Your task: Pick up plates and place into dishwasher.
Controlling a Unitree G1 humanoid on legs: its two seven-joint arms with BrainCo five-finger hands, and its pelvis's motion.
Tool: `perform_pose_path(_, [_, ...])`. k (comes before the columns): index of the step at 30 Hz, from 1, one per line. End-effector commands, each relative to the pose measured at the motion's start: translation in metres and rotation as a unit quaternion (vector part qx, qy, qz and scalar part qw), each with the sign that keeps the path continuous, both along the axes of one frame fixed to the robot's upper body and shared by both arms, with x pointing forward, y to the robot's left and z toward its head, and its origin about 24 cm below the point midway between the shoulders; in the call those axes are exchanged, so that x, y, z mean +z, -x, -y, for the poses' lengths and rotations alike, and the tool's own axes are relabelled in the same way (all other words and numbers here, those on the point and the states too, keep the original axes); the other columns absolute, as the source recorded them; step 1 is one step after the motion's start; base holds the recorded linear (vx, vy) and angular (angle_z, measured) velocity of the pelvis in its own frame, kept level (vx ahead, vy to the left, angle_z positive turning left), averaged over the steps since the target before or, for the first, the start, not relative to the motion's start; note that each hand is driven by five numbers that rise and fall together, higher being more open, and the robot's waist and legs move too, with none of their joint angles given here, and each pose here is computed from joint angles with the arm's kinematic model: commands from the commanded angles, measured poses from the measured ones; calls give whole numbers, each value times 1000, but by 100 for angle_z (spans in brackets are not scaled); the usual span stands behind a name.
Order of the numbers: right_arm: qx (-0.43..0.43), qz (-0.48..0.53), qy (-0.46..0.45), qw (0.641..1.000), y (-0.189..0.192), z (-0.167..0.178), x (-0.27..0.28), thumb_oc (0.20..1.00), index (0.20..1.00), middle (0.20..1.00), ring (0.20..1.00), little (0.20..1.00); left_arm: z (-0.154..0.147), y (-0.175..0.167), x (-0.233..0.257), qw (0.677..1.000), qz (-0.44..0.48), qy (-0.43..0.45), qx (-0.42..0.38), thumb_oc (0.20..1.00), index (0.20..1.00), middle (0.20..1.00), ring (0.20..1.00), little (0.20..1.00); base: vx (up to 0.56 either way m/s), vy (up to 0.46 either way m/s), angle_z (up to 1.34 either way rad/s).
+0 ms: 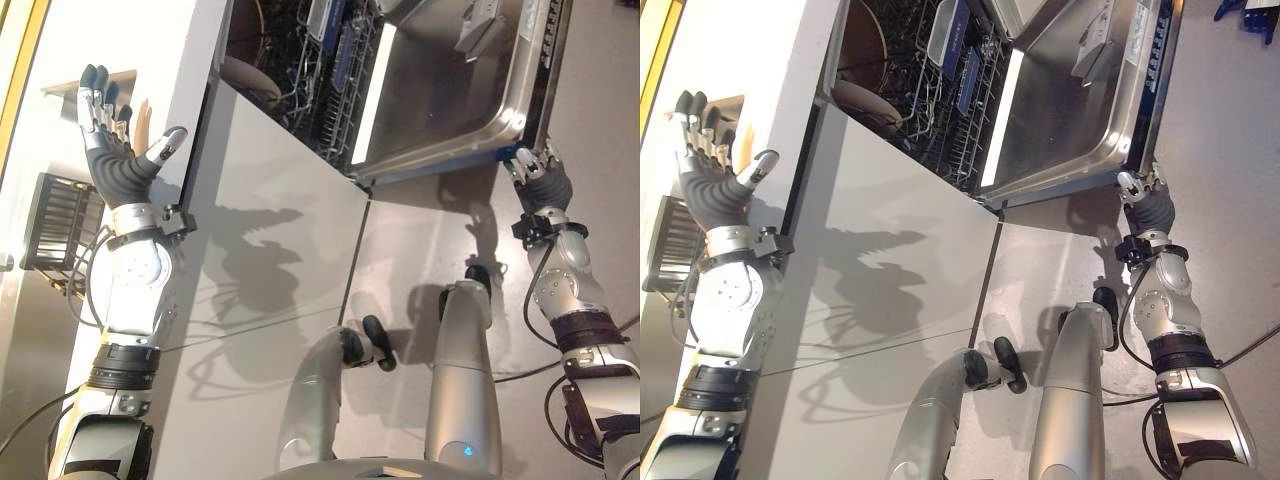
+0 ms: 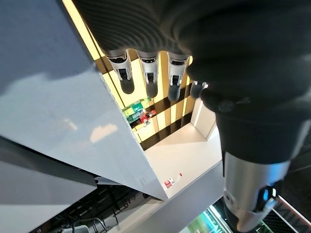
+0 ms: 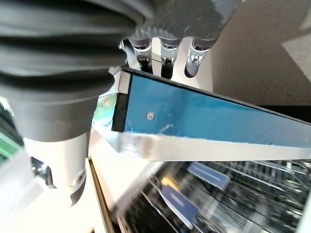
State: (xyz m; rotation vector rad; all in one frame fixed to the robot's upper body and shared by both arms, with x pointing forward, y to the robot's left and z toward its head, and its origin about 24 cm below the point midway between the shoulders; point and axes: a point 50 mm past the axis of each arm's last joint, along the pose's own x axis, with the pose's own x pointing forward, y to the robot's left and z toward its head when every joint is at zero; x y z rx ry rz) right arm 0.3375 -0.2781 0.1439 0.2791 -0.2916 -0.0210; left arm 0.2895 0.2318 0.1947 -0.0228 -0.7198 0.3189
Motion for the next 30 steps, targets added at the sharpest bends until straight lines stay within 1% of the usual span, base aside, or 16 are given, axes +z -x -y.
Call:
perform_pose_path(1, [187,328,113,919,19,-85,146,1000,1000,1000,1000,1000,-11,-8,-13,998,-54,16,14,1000,1000,1000,1000,1000,6,-90,15])
perform_pose_path(12, [177,319,85,927,18,-92,123,1000,1000,1000,1000,1000,-15,-15,-5,998,-58,-21,14,1000,1000,1000,1000,1000,59,-111,16])
perform_pose_path(18, [159,320,56,932,21,-90,105,1000,1000,1000,1000,1000,-18,-18,2,997,-58,-47,10,1000,1000,1000,1000,1000,57,-174,15])
perform_pose_path(25, [132,308,34,941,32,-89,79,1000,1000,1000,1000,1000,-18,-17,-8,995,-73,-65,1,1000,1000,1000,1000,1000,74,-113,13])
perform_pose_path(30, [124,293,36,947,37,-88,65,1000,1000,1000,1000,1000,-15,-14,-14,994,-84,-73,-13,1000,1000,1000,1000,1000,87,-69,15])
